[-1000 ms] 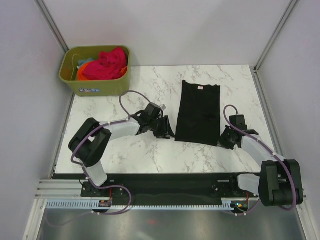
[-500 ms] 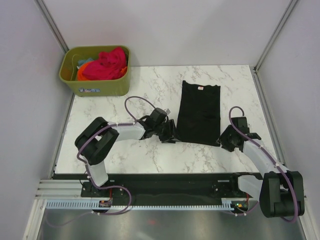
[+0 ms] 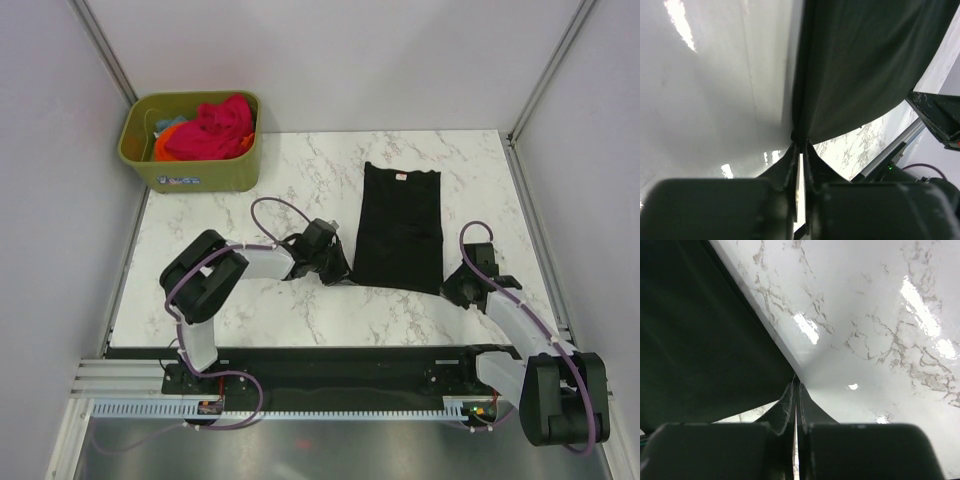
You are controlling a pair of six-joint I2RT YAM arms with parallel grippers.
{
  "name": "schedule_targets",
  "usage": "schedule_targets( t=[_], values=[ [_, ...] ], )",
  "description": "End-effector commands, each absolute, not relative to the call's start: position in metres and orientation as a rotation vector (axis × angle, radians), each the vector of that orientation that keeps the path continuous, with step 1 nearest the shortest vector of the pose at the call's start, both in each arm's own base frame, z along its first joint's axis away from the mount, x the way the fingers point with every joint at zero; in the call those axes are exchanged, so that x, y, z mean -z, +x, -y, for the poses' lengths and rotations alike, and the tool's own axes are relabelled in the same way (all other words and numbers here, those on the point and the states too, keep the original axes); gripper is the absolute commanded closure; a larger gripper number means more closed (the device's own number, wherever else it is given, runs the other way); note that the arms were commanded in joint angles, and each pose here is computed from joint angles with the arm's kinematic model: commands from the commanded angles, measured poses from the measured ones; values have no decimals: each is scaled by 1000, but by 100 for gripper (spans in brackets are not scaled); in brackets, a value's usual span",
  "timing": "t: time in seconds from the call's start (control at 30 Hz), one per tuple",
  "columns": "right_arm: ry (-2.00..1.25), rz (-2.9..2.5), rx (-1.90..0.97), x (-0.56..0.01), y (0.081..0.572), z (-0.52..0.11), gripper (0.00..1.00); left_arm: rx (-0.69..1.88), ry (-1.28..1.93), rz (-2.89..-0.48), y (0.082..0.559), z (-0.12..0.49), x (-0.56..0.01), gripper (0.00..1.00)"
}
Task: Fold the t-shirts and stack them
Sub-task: Fold the tshirt
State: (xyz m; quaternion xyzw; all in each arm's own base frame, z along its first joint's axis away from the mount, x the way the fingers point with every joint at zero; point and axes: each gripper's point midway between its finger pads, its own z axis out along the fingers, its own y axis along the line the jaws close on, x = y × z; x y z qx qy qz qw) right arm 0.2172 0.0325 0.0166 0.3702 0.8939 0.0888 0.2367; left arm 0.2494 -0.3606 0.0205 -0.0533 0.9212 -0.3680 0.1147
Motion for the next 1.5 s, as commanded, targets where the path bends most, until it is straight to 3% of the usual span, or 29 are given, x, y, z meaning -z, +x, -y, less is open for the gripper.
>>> schedule_targets(
  t=[0.0, 0.5, 0.8, 1.0, 1.47],
  values=[
    [1003, -2423, -187, -22, 220, -23, 100, 1039, -191, -2692, 255, 361, -16, 97],
    [884, -2319, -296, -119, 211, -30, 100, 885, -55, -2561, 205, 348, -106, 98],
    [788, -2162, -402, -164, 235, -36, 100, 906, -21, -2521, 218, 356, -131, 98],
    [688, -2175, -412, -164, 299, -43, 100, 922, -38, -2527, 269, 365, -132, 98],
    [536, -2186, -527, -159, 454, -67, 100, 1060, -32, -2332, 450, 384, -170, 98]
  ],
)
